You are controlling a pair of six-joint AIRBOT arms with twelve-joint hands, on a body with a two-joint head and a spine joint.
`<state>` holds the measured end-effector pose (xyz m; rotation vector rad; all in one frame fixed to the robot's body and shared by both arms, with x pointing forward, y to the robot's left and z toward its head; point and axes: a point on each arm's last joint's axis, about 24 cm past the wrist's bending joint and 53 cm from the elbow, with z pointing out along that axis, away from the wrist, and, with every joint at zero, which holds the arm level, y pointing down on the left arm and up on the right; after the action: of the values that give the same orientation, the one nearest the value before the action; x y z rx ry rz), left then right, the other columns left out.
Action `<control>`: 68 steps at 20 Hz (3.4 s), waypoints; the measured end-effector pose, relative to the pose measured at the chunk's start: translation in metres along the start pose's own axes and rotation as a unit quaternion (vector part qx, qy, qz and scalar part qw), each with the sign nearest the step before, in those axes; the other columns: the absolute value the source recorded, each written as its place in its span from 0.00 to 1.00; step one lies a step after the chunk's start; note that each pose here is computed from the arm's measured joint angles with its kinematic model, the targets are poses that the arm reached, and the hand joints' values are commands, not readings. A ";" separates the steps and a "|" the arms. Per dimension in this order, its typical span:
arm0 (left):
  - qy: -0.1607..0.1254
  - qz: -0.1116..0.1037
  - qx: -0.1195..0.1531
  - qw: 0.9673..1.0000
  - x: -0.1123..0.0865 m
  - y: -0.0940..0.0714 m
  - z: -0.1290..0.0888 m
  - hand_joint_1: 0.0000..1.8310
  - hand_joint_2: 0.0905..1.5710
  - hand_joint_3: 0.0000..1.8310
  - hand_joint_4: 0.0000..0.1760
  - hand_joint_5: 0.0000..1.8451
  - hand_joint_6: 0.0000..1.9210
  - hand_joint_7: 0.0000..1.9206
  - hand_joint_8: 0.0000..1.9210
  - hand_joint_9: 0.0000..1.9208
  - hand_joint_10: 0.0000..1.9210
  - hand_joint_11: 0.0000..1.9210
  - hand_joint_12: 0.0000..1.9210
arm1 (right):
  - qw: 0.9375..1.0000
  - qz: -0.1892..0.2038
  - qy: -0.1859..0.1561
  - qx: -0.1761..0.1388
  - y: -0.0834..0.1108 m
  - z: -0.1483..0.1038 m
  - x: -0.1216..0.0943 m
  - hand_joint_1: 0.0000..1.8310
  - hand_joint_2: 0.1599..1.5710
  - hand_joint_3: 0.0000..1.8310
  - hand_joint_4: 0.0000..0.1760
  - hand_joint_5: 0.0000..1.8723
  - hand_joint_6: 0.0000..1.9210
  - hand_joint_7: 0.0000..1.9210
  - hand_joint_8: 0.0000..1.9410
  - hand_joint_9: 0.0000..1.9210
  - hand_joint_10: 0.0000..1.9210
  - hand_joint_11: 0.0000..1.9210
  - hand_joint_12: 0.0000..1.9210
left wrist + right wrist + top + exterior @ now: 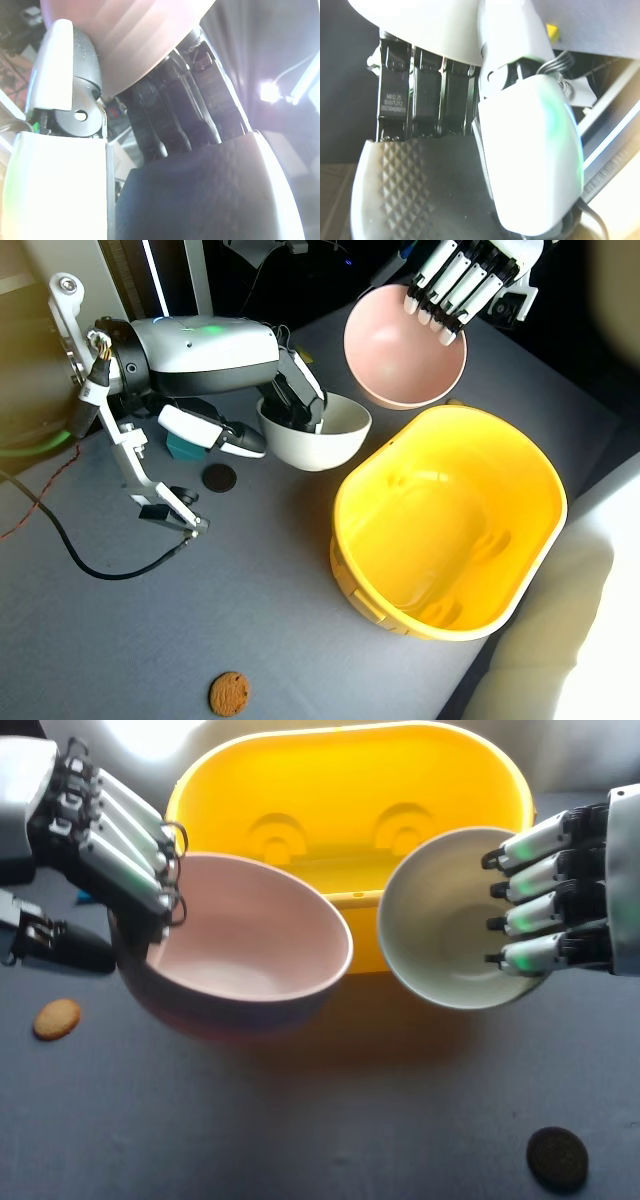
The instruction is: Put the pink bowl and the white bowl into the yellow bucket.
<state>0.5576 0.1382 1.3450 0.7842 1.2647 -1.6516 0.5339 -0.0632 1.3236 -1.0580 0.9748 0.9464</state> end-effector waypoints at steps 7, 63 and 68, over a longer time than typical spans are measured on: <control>-0.028 0.022 0.000 0.999 -0.025 0.008 0.010 0.76 0.67 0.00 0.00 0.50 0.51 0.56 0.42 0.52 0.55 0.42 0.50 | 0.998 -0.054 -0.019 0.023 -0.012 0.003 -0.005 0.76 0.63 0.00 0.00 0.54 0.47 0.57 0.34 0.58 0.48 0.48 0.49; 0.002 0.066 -0.055 0.996 -0.008 0.073 0.043 0.13 0.67 0.00 0.00 0.06 0.00 0.08 0.00 0.06 0.00 0.00 0.19 | 0.940 0.239 -0.082 0.229 -0.162 -0.009 0.020 0.32 0.56 0.00 0.00 0.05 0.00 0.09 0.00 0.08 0.00 0.00 0.21; 0.077 0.038 -0.025 0.996 0.057 0.027 0.043 0.05 0.65 0.00 0.00 0.00 0.00 0.02 0.00 0.01 0.00 0.00 0.00 | 0.953 0.238 -0.055 0.178 -0.137 0.001 0.027 0.30 0.54 0.00 0.00 0.04 0.00 0.06 0.00 0.04 0.00 0.00 0.13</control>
<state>0.5605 0.0792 1.2964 0.9331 1.3605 -1.5175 0.6710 -0.0877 1.3322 -0.4664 1.2801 1.1490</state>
